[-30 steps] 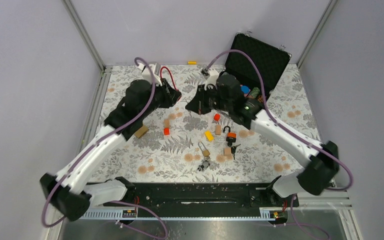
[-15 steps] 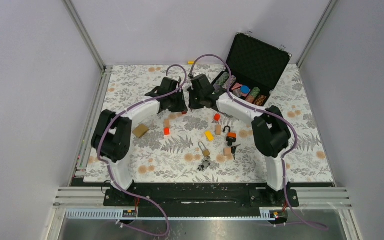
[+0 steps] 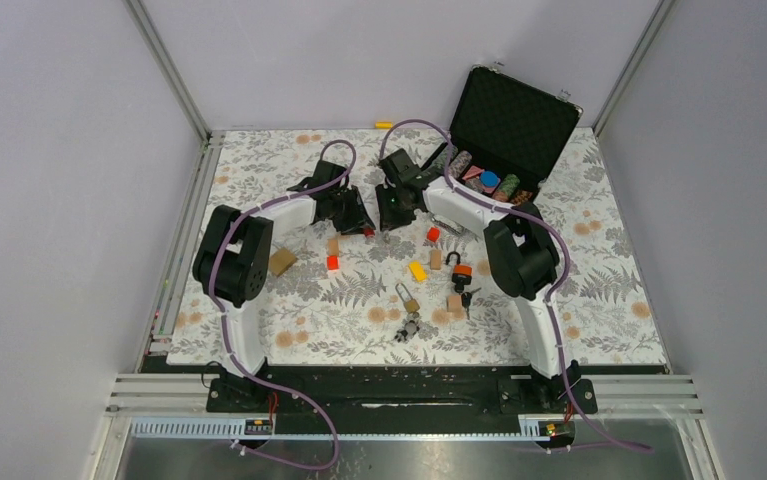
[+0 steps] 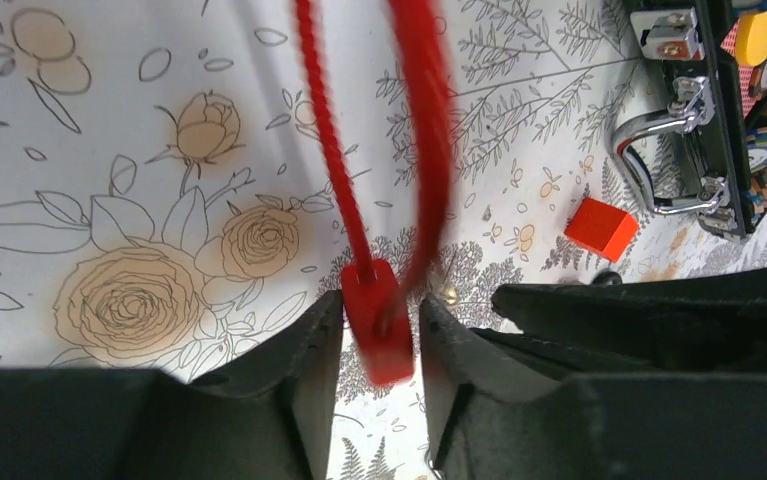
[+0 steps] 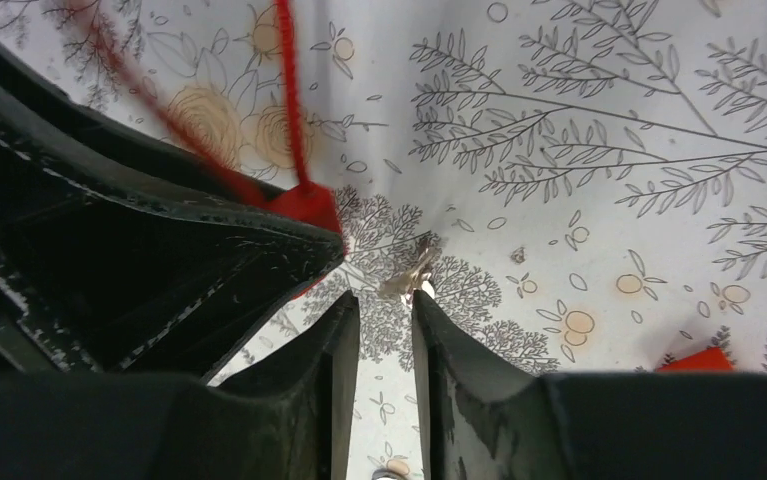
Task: Lock with the key
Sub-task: Place the lock at the center of the board, then pick up the lock from the center of the board.
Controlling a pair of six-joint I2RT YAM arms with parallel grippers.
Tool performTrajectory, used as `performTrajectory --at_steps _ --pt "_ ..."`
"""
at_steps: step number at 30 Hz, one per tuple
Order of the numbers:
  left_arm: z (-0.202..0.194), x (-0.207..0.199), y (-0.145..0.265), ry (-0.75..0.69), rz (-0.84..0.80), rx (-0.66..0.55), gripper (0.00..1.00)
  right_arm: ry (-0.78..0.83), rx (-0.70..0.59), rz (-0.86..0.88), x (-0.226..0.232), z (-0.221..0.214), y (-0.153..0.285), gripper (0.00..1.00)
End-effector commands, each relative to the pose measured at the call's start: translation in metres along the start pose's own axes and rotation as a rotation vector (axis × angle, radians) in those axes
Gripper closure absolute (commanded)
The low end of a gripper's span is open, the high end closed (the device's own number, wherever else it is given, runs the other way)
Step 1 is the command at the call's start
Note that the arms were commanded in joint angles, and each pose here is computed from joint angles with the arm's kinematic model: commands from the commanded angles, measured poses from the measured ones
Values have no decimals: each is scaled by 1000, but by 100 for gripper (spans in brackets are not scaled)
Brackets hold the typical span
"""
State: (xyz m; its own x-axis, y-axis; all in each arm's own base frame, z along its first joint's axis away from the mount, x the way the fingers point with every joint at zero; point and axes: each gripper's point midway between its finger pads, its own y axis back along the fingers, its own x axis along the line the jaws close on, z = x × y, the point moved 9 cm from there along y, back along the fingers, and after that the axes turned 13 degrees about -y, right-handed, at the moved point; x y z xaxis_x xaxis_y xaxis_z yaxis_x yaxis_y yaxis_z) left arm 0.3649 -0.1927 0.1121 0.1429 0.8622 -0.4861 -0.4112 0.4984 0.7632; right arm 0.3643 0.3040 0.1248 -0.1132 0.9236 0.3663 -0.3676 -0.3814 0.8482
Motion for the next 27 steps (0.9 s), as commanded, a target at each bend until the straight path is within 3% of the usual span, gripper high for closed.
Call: performTrajectory --at_steps 1,9,15,20,26,27 --pt "8 -8 10 14 -80 -50 63 -68 85 125 -2 10 23 65" --pt "-6 -10 38 0 -85 -79 51 -78 66 153 -11 -9 78 58" --pt "-31 -11 74 -14 -102 -142 42 -52 66 47 -48 -80 94 32" --pt "-48 -19 114 -37 -134 -238 34 71 56 -76 -50 -137 97 24" --pt "-64 -24 159 -61 -124 -358 14 163 64 -157 -35 -164 82 22" --pt "-66 -24 166 -69 -119 -375 6 181 66 -178 -33 -166 79 22"
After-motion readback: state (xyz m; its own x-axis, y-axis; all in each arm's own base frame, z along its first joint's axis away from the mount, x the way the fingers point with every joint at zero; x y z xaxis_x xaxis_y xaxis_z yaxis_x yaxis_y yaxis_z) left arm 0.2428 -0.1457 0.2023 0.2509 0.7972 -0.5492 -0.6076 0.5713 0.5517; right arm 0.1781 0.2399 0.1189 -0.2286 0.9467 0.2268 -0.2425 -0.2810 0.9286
